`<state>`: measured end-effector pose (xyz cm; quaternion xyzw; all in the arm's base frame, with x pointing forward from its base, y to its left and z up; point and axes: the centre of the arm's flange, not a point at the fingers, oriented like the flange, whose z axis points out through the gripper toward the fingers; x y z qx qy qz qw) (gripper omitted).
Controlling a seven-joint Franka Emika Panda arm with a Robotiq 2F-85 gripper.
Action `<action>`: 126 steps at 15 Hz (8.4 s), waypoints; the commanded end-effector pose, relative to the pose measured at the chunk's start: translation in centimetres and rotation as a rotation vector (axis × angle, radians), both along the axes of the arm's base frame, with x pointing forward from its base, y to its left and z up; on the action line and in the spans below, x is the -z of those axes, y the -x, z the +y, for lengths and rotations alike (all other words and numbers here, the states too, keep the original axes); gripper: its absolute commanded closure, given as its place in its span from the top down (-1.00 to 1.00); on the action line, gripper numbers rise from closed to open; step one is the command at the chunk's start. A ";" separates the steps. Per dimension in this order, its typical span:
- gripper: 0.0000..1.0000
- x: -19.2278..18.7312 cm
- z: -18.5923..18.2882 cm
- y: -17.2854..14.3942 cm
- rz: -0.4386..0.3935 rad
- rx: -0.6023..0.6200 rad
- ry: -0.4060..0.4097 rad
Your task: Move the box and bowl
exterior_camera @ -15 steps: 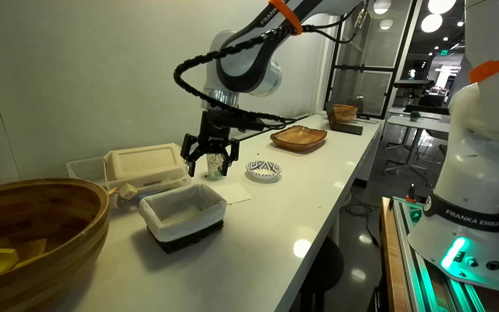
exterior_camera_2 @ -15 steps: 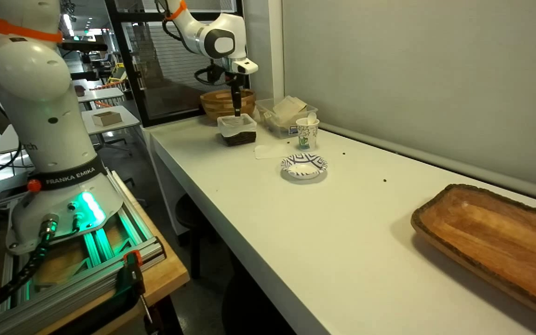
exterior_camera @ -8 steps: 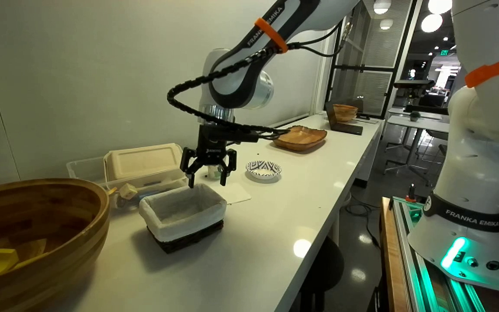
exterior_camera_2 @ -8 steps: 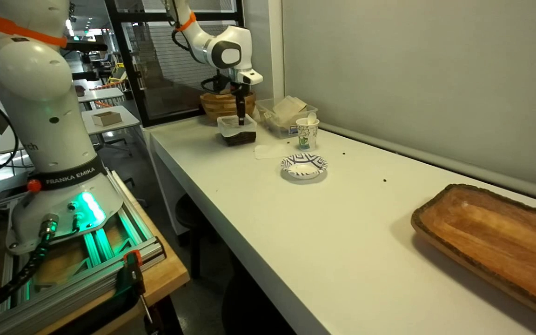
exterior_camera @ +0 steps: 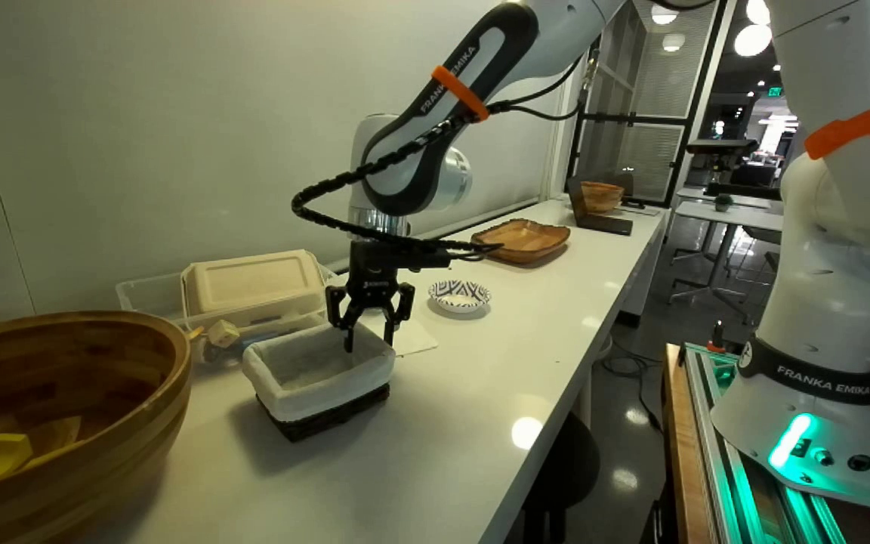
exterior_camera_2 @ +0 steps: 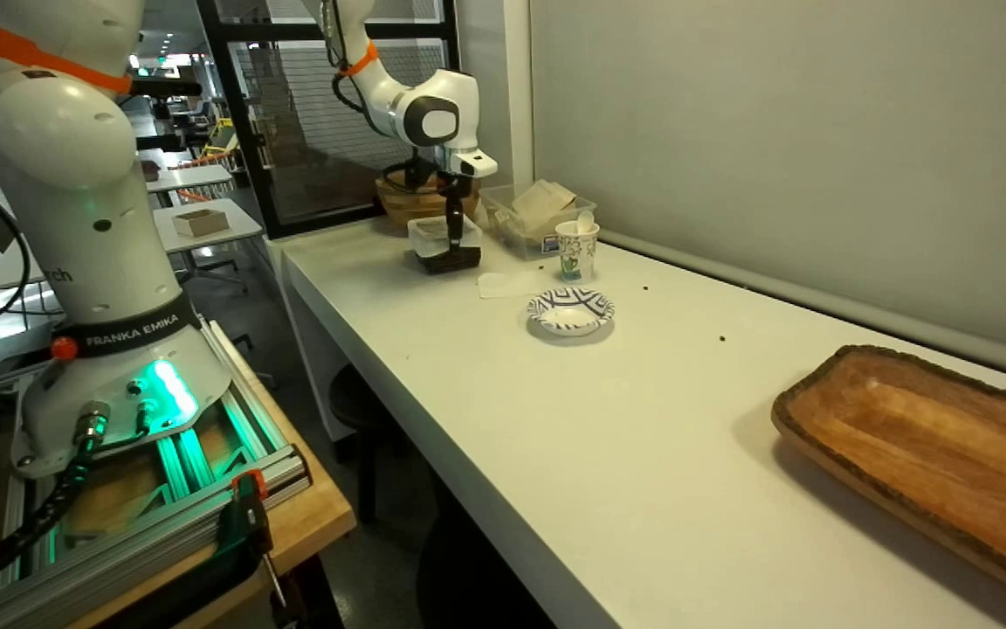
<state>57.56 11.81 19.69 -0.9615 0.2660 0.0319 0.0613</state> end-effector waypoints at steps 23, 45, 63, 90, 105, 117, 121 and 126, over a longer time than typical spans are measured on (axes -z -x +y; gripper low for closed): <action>-0.93 -24.2 -18.5 8.3 -0.054 0.592 -0.171; -0.93 -18.4 -45.2 20.6 0.035 1.176 -0.219; -0.93 -4.5 -53.1 13.5 0.100 1.249 -0.058; 1.00 -14.4 -42.1 13.6 -0.083 0.850 0.159; 1.00 -21.7 -17.4 -1.3 -0.226 0.176 0.262; 1.00 -17.5 12.8 -1.9 -0.276 -0.384 0.138; 1.00 -15.7 15.9 -1.9 -0.265 -0.457 0.129; 1.00 -16.0 15.3 -2.4 -0.271 -0.460 0.132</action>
